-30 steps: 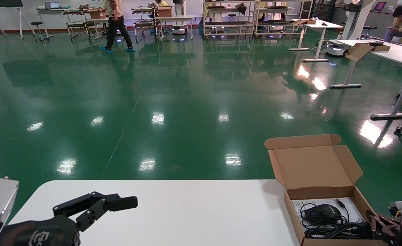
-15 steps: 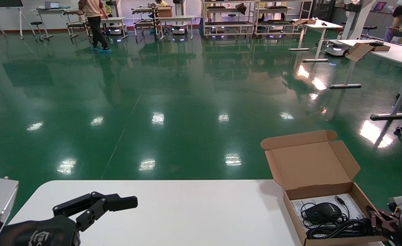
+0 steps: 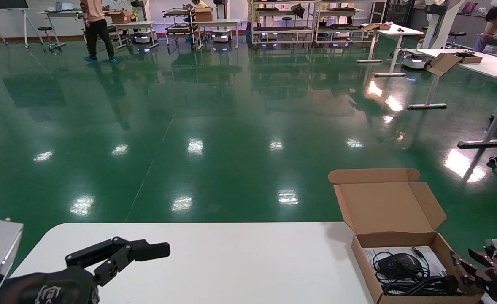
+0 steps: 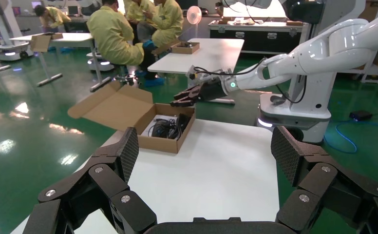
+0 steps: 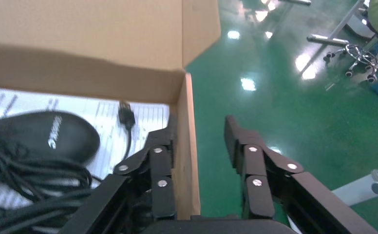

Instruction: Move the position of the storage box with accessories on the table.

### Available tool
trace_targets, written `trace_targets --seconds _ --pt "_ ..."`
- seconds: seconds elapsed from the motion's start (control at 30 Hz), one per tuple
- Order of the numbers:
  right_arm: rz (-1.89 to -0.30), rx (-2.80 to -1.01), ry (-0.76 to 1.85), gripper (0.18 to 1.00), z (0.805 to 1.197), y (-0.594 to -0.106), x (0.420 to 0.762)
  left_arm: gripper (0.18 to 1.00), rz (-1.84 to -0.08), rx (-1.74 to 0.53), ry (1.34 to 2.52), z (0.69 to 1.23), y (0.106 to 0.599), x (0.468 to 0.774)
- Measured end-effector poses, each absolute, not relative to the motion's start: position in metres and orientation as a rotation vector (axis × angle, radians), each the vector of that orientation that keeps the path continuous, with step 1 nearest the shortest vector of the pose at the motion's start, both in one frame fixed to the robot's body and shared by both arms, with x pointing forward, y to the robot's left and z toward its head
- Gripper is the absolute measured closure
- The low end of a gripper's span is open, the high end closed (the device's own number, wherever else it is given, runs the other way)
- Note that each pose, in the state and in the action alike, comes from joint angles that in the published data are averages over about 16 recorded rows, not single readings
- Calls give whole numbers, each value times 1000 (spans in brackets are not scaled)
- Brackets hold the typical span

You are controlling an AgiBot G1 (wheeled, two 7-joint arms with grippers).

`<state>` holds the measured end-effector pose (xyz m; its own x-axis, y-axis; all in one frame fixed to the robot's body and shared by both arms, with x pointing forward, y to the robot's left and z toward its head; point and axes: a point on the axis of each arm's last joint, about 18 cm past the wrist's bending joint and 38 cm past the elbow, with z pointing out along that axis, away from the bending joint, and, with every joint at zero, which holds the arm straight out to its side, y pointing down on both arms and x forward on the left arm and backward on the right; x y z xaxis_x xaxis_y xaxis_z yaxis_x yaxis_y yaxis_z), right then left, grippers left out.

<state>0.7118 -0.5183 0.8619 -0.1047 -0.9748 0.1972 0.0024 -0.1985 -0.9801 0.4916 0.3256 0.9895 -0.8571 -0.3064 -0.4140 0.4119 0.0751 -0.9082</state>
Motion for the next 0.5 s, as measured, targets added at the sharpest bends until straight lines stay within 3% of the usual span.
trace_targets --seconds 0.5 --pt "-1452 -1087 1091 488 948 -522 715 184 -1835 104 1848 990 326 492"
